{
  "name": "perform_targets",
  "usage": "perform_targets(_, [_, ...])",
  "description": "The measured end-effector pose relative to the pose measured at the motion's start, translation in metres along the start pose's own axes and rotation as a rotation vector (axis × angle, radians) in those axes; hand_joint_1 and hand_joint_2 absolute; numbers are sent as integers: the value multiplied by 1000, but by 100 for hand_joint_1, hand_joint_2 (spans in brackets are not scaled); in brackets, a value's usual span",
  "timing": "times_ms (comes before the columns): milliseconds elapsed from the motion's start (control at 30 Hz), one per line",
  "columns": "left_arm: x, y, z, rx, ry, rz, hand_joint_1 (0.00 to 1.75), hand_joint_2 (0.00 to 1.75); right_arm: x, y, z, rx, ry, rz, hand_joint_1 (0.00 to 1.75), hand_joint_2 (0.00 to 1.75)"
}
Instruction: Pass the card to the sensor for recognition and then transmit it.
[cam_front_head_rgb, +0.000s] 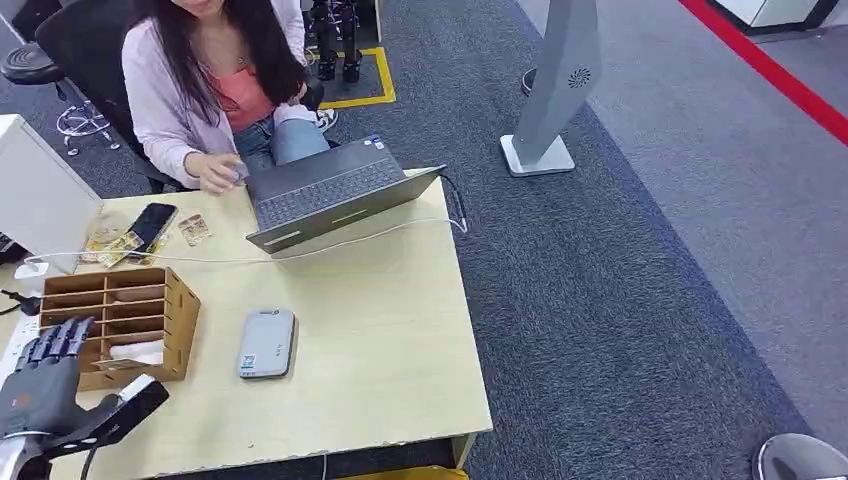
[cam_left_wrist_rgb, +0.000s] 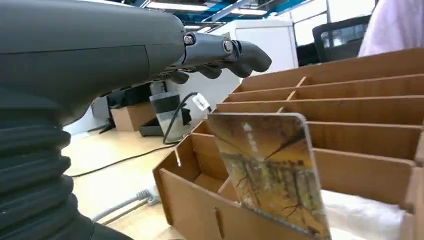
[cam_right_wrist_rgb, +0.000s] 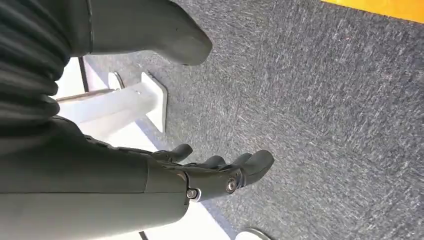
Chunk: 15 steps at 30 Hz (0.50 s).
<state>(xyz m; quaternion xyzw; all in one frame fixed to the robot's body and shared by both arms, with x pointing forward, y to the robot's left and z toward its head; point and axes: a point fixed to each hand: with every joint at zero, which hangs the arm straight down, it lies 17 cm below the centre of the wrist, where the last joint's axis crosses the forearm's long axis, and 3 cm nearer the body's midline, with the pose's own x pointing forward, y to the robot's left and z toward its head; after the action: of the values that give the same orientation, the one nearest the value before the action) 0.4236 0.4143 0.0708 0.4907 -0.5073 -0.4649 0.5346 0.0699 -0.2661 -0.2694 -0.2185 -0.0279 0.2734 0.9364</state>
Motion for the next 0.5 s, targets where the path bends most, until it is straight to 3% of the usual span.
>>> perform_targets(433, [14, 6, -2, 22, -30, 4, 0, 175, 3, 0, 0, 0, -16, 1, 0, 175])
perform_targets(467, [14, 6, -2, 22, -30, 4, 28, 175, 3, 0, 0, 0, -16, 0, 0, 175])
perform_targets(500, [14, 6, -2, 22, -30, 4, 175, 175, 3, 0, 0, 0, -16, 1, 0, 175])
